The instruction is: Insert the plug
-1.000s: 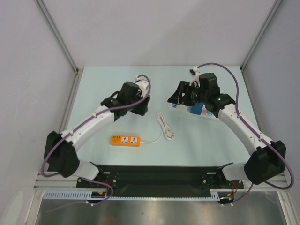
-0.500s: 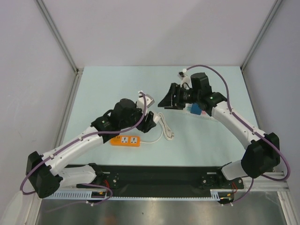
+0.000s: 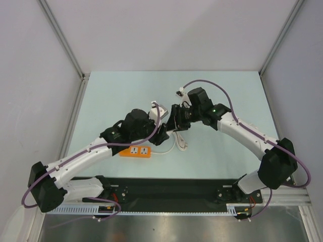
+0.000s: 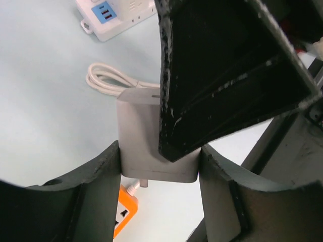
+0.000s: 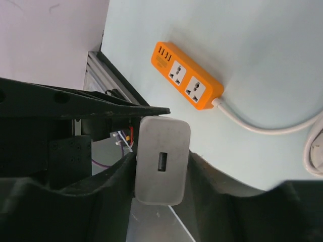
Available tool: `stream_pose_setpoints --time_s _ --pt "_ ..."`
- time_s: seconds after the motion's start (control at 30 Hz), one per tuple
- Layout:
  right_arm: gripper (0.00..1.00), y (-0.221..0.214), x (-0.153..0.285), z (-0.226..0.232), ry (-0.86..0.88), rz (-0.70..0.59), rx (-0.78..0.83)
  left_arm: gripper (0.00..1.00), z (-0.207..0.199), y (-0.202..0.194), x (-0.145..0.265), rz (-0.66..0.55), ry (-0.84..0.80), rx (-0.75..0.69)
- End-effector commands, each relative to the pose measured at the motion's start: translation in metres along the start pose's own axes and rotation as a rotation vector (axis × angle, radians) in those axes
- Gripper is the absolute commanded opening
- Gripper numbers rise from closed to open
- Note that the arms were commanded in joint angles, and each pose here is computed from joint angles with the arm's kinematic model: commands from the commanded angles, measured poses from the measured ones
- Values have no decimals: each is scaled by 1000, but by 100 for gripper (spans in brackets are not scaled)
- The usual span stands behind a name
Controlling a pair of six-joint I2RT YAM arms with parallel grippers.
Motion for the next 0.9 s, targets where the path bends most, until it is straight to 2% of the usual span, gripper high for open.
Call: stream_pose_setpoints --time_s 0.0,0.07,0.1,0.13,0.2,0.23,0.33,0.43,0.47,0.5,0.57,0.73,0.8,0.87 --pt "39 -2 1 1 -6 15 30 0 -7 14 4 -96 -28 -49" --pt "19 -3 2 3 10 14 40 0 -6 13 3 -92 -22 -47" --pt "1 -3 3 4 20 9 51 1 -6 14 2 -90 -22 -41" --pt "0 -2 4 4 24 -6 63 27 -5 14 2 -90 -7 -32" --pt "0 -3 7 1 8 -28 65 69 -4 14 3 -92 22 5" --pt "0 -1 7 -2 -9 -51 63 99 -3 14 4 -96 32 13" --pt "0 4 11 -19 -78 -110 29 100 -4 15 11 -105 39 32" --pt "0 7 13 -32 -188 -163 28 100 1 17 21 -120 134 119" --pt "0 6 12 -34 -211 -167 31 100 14 13 26 -109 262 166" --pt "0 5 11 -36 -237 -173 34 100 20 12 30 -105 298 202" --pt "0 -4 1 -43 -313 -184 52 100 31 12 38 -84 332 266" --pt "0 -32 -28 -55 -426 -140 73 99 95 14 60 -64 458 517" --pt "0 -47 -43 -51 -436 -102 96 98 122 8 69 -70 515 639" --pt "0 -60 -58 -46 -429 -77 105 100 131 6 72 -84 489 685"
Point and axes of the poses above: each gripper's point midway between its finger pads, its own x axis back along the fingers, its own z axis along the line the jaws close on, y = z × x, the point moved 8 cm from there along x, back along the fingers, and after that the axes turned 5 degrees about x, right-handed, at the moved point
